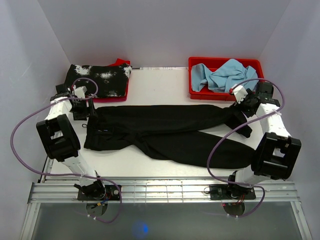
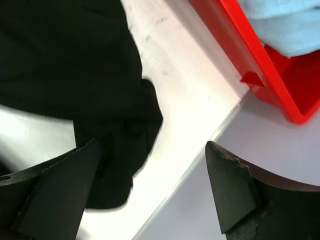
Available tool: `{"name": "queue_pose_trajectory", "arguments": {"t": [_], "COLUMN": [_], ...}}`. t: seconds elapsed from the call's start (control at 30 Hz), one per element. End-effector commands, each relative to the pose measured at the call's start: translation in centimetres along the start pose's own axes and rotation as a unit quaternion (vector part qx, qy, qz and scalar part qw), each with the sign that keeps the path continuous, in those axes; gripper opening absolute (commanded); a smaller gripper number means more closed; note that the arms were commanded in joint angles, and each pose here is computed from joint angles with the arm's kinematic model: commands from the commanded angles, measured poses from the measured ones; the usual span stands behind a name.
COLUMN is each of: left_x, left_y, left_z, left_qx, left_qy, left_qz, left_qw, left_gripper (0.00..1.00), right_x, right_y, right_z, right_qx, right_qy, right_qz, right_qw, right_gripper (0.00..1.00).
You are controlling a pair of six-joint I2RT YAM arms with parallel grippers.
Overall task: Fold and stack the trousers
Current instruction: Flatten the trousers out
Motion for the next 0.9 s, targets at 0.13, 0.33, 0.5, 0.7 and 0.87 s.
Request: {"name": "queue_pose_trajectory", "arguments": {"t": [0.13, 0.33, 0.5, 0.7, 0.87], "left_x": [7.2, 8.4, 8.9, 7.9, 7.5], "left_y": [0.1, -3.4, -6.4, -9.2, -10.2], "left_z": [-3.2, -4.2, -5.0, -5.3, -5.5], "left_qx": [-0.102, -0.177, -0.244, -0.206, -0.188], "left_qy": [-0.067, -0.105, -0.132, -0.157, -0.158], "left_qz": [-0.045, -0.014, -0.002, 0.047, 0.054], "left_qw": [0.992, 0.978, 0.961, 0.965, 0.968], "left_gripper": [0.82, 0.82, 0.82, 0.80, 0.80], "right_x": [9.6, 11.9, 11.3, 9.0, 8.2], "right_y": [-2.0, -5.3, -7.9, -10.8, -12.0], "right_z": [2.9, 8.6, 12.1, 15.3, 17.1], "right_qx": [0.098, 0.203, 0.256, 0.284, 0.334], "right_qy": [0.057, 0.133, 0.177, 0.211, 0.228], "right_qz": [0.021, 0.048, 0.060, 0.062, 0.053], "right_qw": [0.993, 0.969, 0.948, 0.933, 0.913], "right_gripper": [0.87, 0.86, 0.85, 0.84, 0.84]}}
Point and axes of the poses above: each gripper's point midway between its finger pads, its own x axis back along the fingers, its own z axis along the line the jaws close on, y = z × x, the point moved 10 cm from there along x, back along the fingers, and after that the axes turned 3 degrees about -x, right-handed, at the moved point
